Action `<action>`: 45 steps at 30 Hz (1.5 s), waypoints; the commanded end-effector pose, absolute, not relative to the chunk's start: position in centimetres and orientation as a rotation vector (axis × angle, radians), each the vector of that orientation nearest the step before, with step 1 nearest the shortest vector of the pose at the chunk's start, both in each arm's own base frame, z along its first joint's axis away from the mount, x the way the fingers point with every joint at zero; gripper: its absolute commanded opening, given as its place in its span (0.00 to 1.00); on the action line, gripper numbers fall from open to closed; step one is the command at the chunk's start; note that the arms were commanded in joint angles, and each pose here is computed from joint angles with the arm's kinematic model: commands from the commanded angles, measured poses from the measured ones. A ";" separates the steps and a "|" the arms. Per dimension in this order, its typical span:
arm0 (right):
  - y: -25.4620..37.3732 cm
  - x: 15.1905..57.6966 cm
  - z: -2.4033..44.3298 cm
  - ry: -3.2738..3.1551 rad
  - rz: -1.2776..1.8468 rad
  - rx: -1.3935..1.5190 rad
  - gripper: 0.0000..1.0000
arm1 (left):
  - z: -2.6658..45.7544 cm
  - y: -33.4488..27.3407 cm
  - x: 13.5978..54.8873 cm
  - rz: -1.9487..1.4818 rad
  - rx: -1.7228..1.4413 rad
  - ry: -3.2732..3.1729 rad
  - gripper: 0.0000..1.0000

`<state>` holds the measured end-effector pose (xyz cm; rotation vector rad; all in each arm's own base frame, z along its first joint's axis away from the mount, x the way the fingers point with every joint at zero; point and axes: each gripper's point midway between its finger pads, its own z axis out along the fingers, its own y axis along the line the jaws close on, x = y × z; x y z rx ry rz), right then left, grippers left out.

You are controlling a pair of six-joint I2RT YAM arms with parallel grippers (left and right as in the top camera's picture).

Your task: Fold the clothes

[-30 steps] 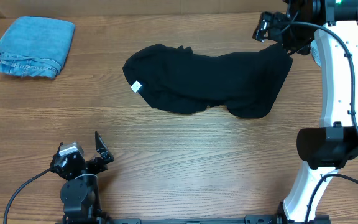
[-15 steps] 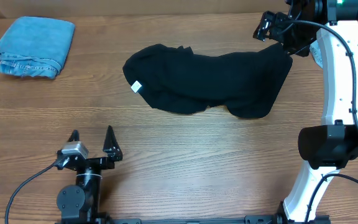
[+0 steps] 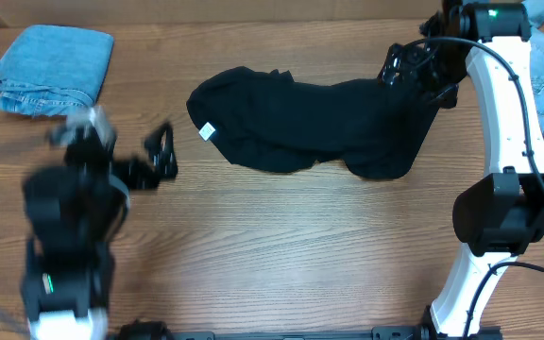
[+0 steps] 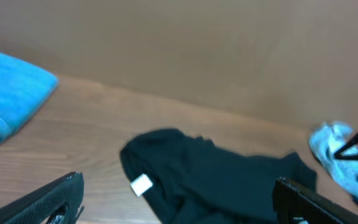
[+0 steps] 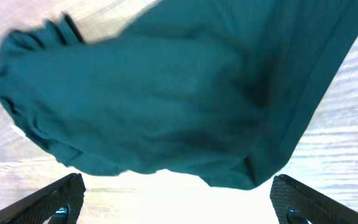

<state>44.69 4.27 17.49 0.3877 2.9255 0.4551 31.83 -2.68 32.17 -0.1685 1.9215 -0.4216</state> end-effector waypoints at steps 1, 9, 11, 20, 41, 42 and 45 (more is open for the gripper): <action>4.7 44.1 16.1 2.964 0.485 0.404 1.00 | 34.4 -6.6 36.1 -0.614 0.057 1.996 1.00; 5.6 43.4 15.7 3.000 0.494 0.379 1.00 | 29.9 -11.7 42.3 -0.938 0.053 2.162 1.00; 6.3 42.9 15.7 3.022 0.494 0.332 1.00 | 26.4 -12.5 42.4 -0.858 0.010 2.286 1.00; 10.9 41.3 14.0 3.088 0.493 0.138 0.99 | 21.2 -21.0 39.6 -0.779 0.187 2.469 1.00; 1.1 42.3 12.4 3.011 0.621 0.646 0.95 | 8.4 -23.6 35.9 -0.662 -0.513 2.939 0.94; 0.7 42.1 12.4 3.011 0.620 0.660 0.95 | 7.5 -24.1 35.6 -0.693 -0.552 2.970 0.92; 0.6 42.0 12.4 3.020 0.620 0.638 0.95 | 5.4 -24.8 35.5 -0.706 -0.623 3.013 0.86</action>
